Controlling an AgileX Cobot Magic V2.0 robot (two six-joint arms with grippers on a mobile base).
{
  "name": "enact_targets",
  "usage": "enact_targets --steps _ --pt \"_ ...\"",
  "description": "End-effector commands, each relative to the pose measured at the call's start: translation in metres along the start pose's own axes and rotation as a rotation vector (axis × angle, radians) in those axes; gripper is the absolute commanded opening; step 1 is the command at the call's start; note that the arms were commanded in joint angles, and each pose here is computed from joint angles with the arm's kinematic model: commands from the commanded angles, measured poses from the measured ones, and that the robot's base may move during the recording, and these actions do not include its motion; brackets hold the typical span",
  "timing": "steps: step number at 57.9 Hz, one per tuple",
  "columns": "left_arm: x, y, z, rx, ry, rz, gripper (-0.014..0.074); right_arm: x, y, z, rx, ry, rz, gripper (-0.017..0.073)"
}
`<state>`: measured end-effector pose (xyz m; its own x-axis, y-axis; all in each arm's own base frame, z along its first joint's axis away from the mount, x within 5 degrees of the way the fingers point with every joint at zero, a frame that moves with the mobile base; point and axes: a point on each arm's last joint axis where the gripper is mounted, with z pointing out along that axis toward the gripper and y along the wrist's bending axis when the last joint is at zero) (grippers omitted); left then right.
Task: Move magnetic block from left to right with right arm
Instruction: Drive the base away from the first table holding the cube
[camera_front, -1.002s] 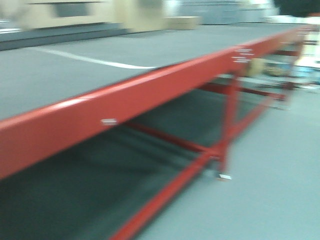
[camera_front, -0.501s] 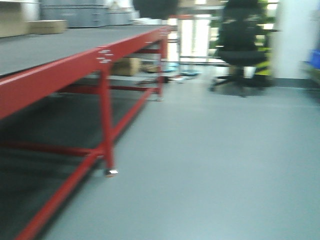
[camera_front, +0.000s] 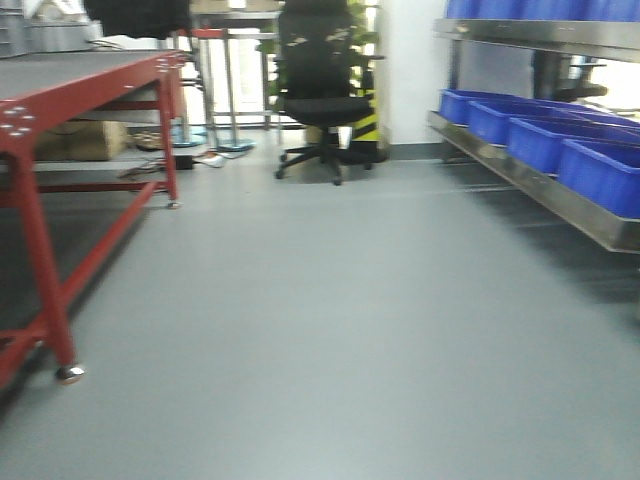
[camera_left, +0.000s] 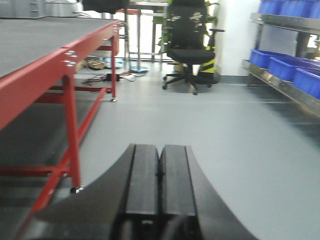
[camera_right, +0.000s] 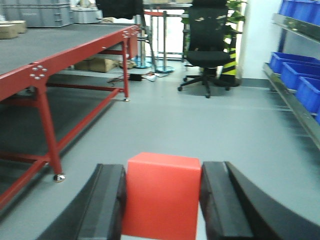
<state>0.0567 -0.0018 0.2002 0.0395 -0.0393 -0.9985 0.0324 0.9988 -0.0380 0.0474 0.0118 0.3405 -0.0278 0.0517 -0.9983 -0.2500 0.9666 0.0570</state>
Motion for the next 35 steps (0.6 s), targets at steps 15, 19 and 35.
enact_targets --steps 15,19,35 --pt "-0.0055 -0.0014 -0.0011 0.030 -0.087 -0.014 -0.0126 -0.0157 0.0009 -0.0010 -0.005 -0.102 -0.011 0.0204" --pt "-0.0055 -0.0014 -0.0011 0.030 -0.087 -0.014 -0.0126 -0.0157 0.0009 -0.0010 -0.005 -0.102 -0.011 0.0204" --pt "-0.0055 -0.0015 -0.0011 0.032 -0.087 -0.015 -0.0126 -0.0157 0.0009 -0.0010 -0.005 -0.102 -0.011 0.0204"
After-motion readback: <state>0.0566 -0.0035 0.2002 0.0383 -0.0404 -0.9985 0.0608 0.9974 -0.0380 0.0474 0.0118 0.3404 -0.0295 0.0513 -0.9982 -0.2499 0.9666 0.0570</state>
